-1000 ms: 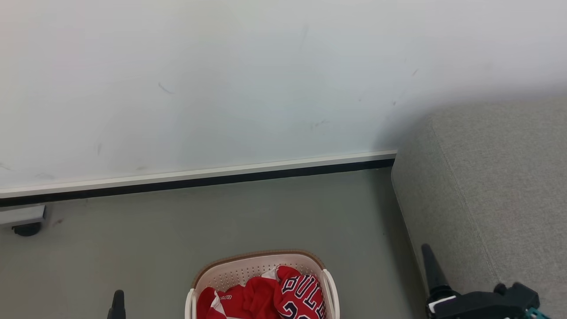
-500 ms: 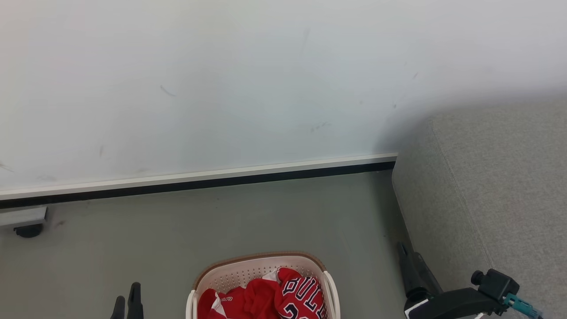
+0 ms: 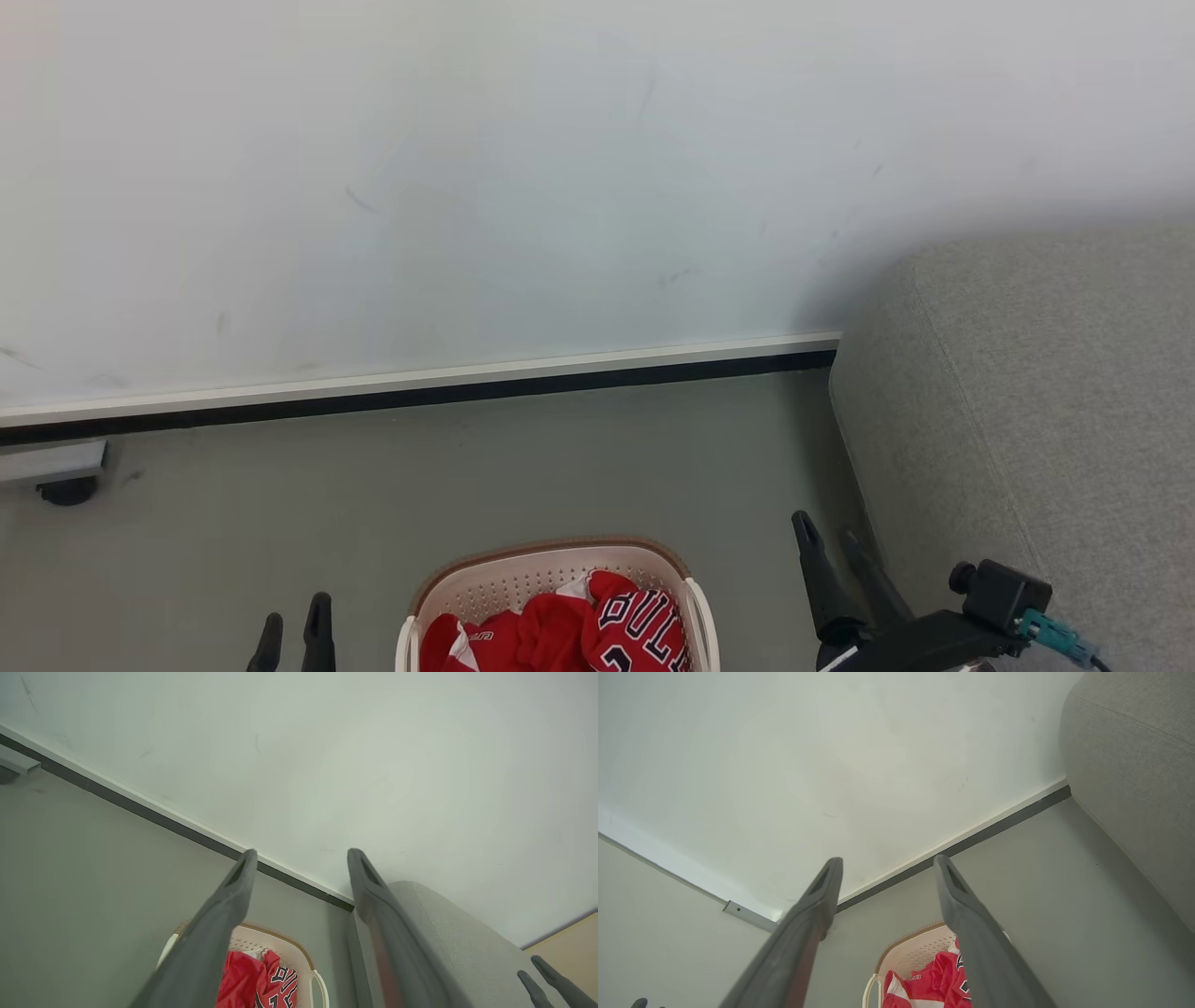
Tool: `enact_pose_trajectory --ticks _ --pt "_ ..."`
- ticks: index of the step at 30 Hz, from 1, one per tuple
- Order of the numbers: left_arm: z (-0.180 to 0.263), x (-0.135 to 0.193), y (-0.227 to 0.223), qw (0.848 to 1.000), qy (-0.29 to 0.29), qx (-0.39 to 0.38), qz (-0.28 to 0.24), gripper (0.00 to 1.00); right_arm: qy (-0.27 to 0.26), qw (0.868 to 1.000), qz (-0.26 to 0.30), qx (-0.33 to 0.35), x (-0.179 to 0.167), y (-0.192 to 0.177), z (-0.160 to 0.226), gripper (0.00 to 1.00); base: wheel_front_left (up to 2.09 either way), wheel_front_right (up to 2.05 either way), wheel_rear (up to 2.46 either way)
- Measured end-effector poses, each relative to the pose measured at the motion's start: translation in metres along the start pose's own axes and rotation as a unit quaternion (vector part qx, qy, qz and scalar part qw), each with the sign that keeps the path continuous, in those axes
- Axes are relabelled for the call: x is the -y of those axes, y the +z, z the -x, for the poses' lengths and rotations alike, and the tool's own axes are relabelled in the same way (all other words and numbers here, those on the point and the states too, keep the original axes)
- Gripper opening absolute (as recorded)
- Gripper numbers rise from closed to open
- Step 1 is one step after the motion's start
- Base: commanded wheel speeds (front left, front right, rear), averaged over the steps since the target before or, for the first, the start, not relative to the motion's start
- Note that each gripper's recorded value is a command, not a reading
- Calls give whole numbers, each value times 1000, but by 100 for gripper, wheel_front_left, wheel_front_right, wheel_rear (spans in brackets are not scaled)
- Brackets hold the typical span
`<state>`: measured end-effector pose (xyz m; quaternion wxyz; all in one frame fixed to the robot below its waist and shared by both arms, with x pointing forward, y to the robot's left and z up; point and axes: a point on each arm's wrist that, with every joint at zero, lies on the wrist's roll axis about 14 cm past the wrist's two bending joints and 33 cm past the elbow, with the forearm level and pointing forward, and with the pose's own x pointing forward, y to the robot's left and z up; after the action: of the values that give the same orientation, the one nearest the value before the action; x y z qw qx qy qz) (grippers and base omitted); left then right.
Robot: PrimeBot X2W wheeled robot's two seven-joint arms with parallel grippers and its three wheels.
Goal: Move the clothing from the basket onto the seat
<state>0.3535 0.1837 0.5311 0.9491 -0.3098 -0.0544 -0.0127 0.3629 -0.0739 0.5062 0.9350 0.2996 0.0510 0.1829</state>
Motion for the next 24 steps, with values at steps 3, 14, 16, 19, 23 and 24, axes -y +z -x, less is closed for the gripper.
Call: enact_pose_trajectory --ticks 3,14,16,19,23,24 --pt "0 2 0 1000 -3 0 -19 100 9 1000 17 -3 -5 -3 0 100 0 0 0" --pt "1 11 2 997 -19 10 -76 100 37 997 72 -4 -19 -6 1 100 0 0 0" --pt "0 12 3 996 -21 12 -84 100 42 996 83 -4 -21 -7 1 100 0 0 0" --pt "0 14 3 995 -26 14 -100 100 49 994 97 -3 -25 -8 2 100 0 0 0" --pt "-1 17 4 992 -32 18 -117 100 57 992 114 -1 -28 -8 2 100 0 0 0" --pt "-2 18 6 992 -34 20 -121 100 59 991 118 -1 -29 -9 2 100 0 0 0"
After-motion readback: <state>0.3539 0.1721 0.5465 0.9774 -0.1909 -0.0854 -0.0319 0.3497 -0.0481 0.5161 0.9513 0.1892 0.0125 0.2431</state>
